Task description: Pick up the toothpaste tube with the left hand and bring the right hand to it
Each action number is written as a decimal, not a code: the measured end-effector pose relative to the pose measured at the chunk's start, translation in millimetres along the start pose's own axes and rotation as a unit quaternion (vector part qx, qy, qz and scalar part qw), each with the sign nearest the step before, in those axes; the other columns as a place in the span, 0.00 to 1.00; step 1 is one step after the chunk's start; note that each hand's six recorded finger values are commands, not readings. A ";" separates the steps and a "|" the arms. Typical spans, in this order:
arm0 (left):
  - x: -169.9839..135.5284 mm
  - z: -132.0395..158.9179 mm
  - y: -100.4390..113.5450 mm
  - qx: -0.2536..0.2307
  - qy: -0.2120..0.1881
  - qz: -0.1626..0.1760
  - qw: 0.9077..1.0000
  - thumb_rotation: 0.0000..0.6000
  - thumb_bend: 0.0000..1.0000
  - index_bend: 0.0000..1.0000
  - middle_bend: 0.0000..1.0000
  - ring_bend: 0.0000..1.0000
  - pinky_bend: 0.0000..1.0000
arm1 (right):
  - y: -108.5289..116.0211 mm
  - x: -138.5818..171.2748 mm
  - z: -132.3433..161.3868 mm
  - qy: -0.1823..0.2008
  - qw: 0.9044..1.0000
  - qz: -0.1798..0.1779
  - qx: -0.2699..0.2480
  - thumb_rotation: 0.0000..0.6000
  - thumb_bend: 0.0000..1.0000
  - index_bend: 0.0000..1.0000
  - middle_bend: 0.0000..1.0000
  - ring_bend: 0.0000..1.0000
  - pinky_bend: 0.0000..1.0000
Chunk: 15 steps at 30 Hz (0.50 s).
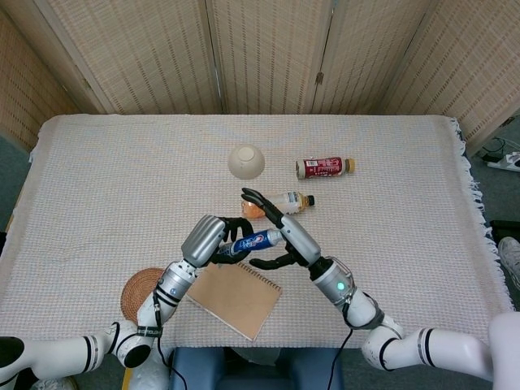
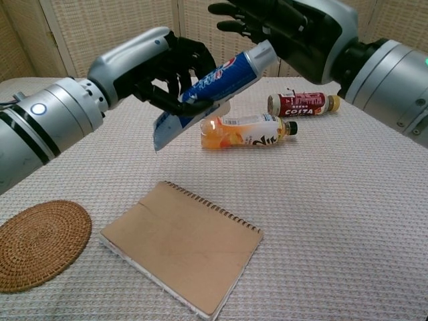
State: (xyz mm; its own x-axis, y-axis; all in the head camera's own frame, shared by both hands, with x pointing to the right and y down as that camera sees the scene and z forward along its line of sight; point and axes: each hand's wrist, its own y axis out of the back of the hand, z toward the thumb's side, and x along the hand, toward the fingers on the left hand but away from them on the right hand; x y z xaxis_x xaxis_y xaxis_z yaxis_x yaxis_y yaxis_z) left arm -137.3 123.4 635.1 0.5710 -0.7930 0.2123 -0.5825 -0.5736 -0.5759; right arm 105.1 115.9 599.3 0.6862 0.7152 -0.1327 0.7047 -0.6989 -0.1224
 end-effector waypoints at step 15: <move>-11.2 -34.3 8.4 0.078 0.006 -0.018 0.997 1.00 0.81 0.78 0.79 0.68 0.65 | 44.2 17.1 10.5 -0.004 0.997 -0.016 0.071 0.47 0.21 0.00 0.00 0.00 0.00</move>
State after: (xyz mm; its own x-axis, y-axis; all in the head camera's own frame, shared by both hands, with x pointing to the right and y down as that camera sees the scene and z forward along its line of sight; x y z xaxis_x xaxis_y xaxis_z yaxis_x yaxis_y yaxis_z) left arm -168.5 120.4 654.9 0.5822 -0.7758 0.2433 -0.4641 -0.5628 -0.6840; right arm 146.1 97.1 581.3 0.6619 0.7374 -0.1348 0.6931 -0.6705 -0.2644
